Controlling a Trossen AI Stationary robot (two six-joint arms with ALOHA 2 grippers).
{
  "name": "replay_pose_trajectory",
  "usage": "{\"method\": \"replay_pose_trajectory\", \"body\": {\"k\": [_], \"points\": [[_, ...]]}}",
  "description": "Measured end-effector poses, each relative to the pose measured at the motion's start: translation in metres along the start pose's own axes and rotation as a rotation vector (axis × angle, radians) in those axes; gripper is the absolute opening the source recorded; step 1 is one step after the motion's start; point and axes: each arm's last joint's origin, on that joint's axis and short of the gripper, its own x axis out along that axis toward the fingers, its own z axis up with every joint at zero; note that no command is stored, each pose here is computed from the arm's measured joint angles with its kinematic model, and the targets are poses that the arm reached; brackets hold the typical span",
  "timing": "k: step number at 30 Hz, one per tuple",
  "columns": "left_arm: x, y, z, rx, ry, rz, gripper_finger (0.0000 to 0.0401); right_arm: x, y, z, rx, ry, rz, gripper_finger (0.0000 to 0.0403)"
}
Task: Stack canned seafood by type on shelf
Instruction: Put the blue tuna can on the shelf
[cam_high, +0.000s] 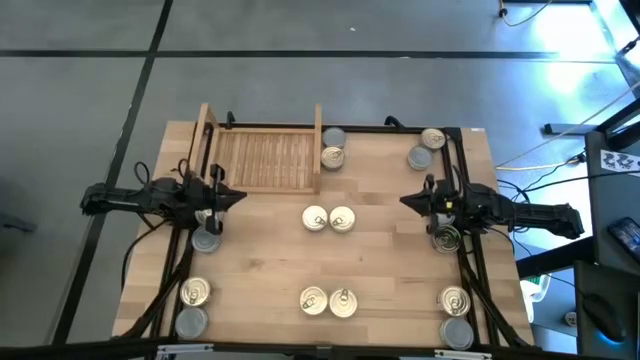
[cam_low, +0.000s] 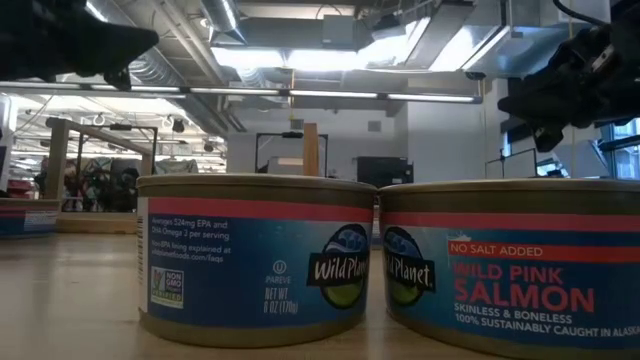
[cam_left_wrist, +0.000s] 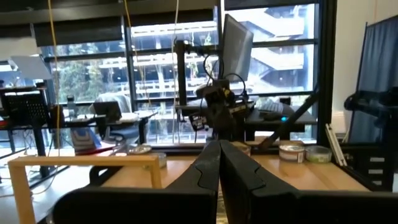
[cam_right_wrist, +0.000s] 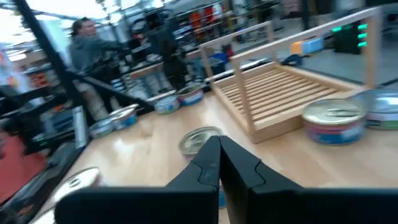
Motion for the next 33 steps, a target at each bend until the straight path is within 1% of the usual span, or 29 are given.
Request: {"method": "replay_pose_trajectory", "body": {"k": [3, 5, 9, 15, 19, 22, 26, 33], "points": [[0.0, 0.001, 0.0, 0.002, 0.0, 0.02, 0.0005, 0.0, -0.001, 0.0, 0.019, -0.016, -0.048, 0.001], [0.002, 0.003, -0.001, -0.007, 0.012, 0.055, 0.0005, 0.0, -0.002, 0.001, 0.025, -0.019, -0.056, 0.001], [0.009, 0.005, 0.0, -0.038, 0.015, 0.085, 0.0005, 0.0, -0.002, 0.001, 0.028, -0.024, -0.062, 0.001], [0.031, 0.008, 0.001, -0.025, 0.153, 0.126, 0.0005, 0.0, -0.002, 0.002, 0.027, -0.042, -0.074, 0.001], [0.057, 0.01, 0.006, -0.023, 0.226, 0.149, 0.0005, 0.0, -0.002, 0.002, 0.021, -0.038, -0.069, 0.001], [0.08, 0.009, 0.008, -0.003, 0.276, 0.149, 0.0005, 0.0, -0.002, 0.002, -0.021, -0.039, -0.076, 0.001], [0.114, 0.007, 0.002, 0.024, 0.379, 0.14, 0.0005, 0.0, -0.002, 0.002, -0.082, -0.038, -0.077, 0.001], [0.181, 0.002, -0.012, 0.043, 0.461, 0.128, 0.0005, 0.0, -0.002, 0.002, -0.184, -0.035, -0.079, 0.001]]}}
